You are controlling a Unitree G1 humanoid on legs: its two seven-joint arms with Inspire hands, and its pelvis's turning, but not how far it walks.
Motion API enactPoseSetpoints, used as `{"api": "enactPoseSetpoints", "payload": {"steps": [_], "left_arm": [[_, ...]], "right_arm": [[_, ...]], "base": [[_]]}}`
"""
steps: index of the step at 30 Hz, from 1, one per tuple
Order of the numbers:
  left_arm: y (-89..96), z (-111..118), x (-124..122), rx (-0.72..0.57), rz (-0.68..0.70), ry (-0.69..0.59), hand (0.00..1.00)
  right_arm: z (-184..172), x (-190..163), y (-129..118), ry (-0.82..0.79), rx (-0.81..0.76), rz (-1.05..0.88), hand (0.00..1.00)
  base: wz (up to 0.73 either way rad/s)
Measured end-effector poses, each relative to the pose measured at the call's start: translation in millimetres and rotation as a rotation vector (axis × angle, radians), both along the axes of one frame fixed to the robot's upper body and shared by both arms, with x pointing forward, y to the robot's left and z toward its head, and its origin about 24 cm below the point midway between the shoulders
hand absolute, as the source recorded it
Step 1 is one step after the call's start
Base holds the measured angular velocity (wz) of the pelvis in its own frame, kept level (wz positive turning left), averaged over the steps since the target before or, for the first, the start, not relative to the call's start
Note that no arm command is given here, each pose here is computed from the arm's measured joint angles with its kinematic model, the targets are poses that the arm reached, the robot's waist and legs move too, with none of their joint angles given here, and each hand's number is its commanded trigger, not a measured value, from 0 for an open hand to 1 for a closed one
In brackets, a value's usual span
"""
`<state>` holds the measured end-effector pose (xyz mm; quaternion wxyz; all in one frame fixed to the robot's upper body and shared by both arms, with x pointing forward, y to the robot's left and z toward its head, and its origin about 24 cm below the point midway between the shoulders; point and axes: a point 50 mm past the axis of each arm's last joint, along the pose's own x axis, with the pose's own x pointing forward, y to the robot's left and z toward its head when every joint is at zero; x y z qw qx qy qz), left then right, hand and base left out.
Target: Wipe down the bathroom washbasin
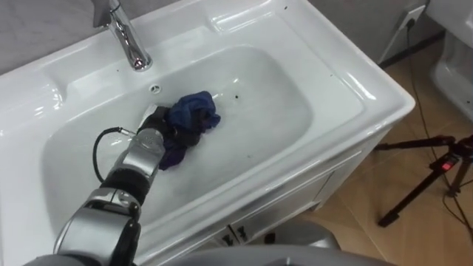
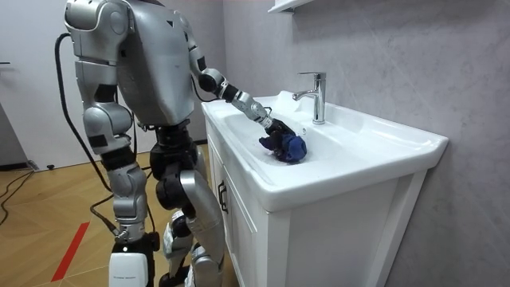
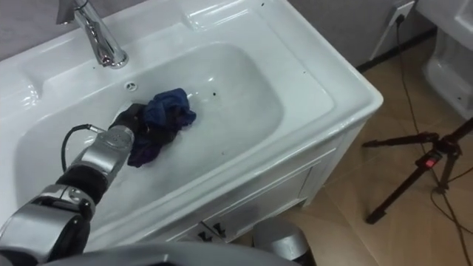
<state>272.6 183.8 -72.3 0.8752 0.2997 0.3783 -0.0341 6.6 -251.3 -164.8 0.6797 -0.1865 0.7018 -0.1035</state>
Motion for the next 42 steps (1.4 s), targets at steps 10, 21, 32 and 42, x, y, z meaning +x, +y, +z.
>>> {"api": "enactPoseSetpoints", "payload": {"steps": [10,21,32,42], "left_arm": [[1.4,0.7,1.4,0.05,-0.002,0.013,1.0],[-1.2,28.5,32.3,0.108,-0.018,-0.092,1.0],[3.2,33.1,36.4,0.147,-0.038,-0.089,1.0],[-13.0,49.7,51.6,0.146,-0.103,-0.149,1.0]], "right_arm": [[0.9,6.5,-2.2,-0.033,-0.012,-0.021,0.0],[3.6,4.5,-11.0,-0.034,-0.044,-0.02,0.0],[4.7,2.0,-13.7,-0.051,-0.063,-0.029,0.0],[6.2,1.2,-17.7,-0.072,-0.079,-0.088,0.0]], "base": [[-0.04],[-0.16],[-0.07],[-0.08]]}}
